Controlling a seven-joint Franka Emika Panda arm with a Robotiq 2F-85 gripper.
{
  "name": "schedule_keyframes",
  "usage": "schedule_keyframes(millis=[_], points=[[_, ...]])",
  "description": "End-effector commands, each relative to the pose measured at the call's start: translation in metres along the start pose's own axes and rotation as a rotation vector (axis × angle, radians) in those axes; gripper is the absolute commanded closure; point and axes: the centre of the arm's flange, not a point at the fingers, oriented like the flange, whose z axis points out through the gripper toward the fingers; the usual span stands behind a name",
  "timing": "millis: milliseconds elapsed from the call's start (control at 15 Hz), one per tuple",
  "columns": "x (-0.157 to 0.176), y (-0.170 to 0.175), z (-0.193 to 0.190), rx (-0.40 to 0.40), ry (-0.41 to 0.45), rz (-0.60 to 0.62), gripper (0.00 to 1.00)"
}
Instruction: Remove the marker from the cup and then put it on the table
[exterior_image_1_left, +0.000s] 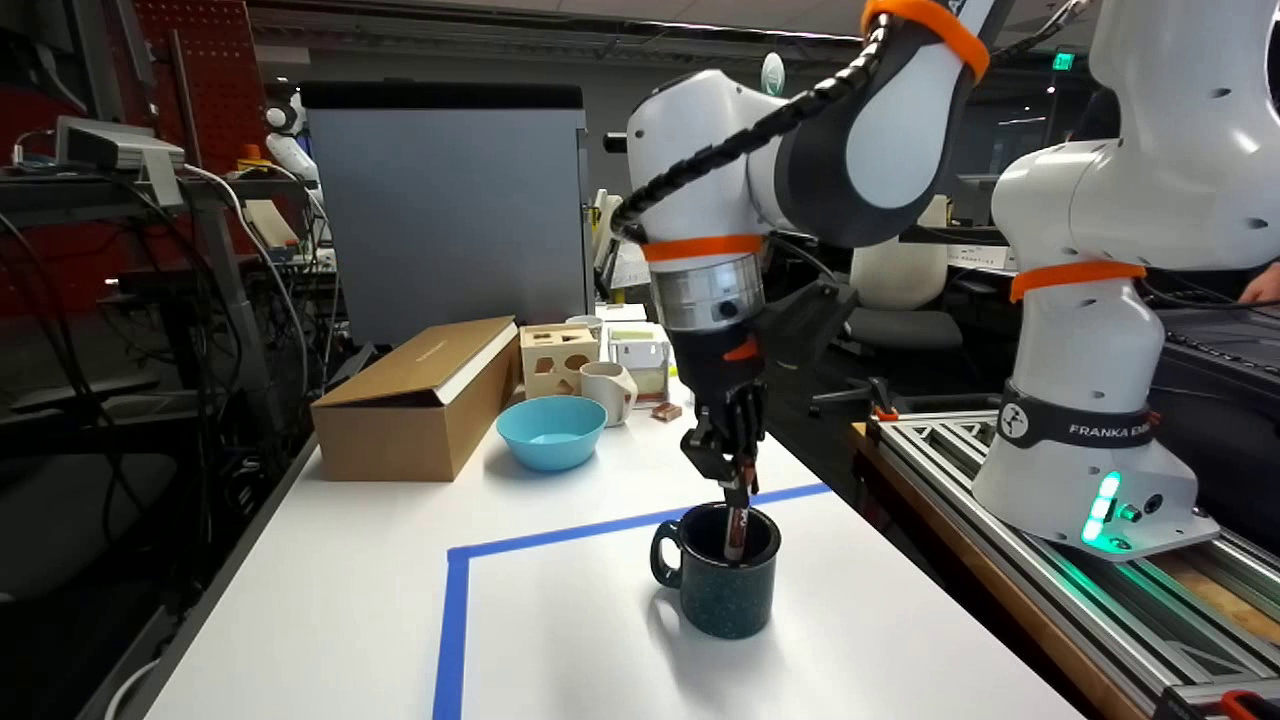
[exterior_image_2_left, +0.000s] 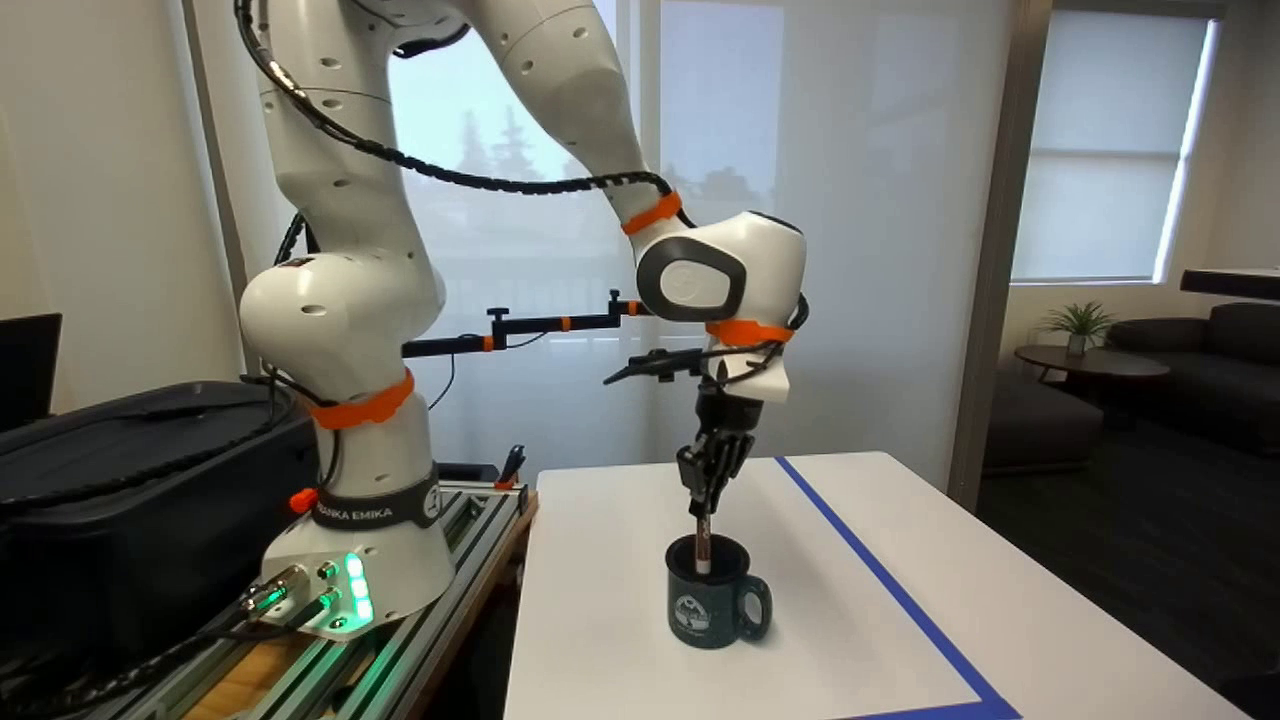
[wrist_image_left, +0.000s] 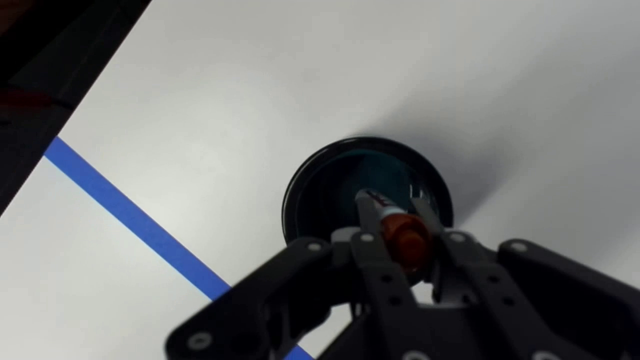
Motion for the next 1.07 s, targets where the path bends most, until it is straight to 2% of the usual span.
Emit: schedule_keyframes(millis=[0,133,200,533,800,1000], points=[[-0.028,0.006,-0.065,0.025,0.039,-0.014,0.95],[-0.034,0.000,-0.090,0.047,0.081,-0.045,0.95],[-0.036,-0.007,-0.101,0.062,0.146,-0.069,0.95],[-0.034,-0.067,-0.127,0.125,0.309,-0.225,0.95],[-0.022,-0.107,-0.097,0.165,0.435,-0.319,0.95],[-0.013,-0.120,-0.056,0.156,0.473,-0.394,0.95]])
